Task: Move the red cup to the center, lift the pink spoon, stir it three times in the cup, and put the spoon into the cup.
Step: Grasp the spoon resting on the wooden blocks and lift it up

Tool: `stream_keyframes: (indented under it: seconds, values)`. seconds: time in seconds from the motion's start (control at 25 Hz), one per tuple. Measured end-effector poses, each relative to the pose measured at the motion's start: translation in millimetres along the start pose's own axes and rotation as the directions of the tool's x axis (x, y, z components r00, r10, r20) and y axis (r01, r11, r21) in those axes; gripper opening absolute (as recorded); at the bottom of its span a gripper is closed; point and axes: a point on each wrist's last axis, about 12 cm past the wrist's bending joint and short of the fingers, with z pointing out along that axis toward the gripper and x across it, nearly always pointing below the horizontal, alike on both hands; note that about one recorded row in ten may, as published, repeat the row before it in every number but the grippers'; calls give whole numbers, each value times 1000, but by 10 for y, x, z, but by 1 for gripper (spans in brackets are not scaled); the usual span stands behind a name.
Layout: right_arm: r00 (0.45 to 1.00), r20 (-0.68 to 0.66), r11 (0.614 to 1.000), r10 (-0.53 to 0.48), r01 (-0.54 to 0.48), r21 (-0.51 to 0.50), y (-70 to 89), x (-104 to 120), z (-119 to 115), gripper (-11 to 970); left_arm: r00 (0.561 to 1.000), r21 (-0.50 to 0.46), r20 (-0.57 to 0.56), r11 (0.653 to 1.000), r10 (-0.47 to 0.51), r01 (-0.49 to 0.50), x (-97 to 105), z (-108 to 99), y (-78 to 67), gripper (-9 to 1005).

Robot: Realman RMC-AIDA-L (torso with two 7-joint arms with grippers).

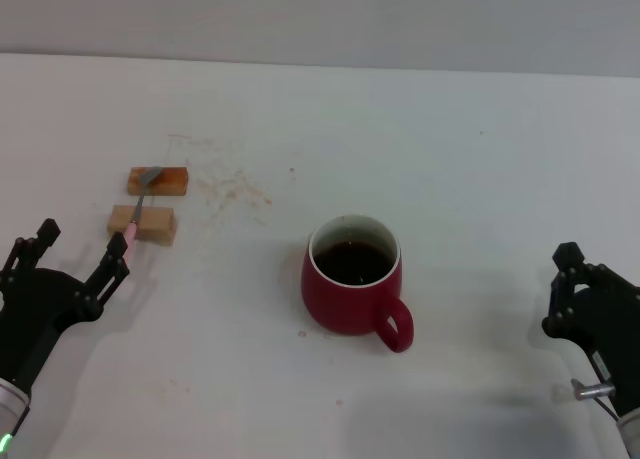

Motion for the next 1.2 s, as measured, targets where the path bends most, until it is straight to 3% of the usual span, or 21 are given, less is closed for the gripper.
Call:
stream_keyframes:
  seconds: [1.2]
  values:
    - [1000, 6, 1000, 10, -9, -13, 34, -6, -15, 1, 996, 69, -92, 998, 18, -12, 90, 120, -136, 827]
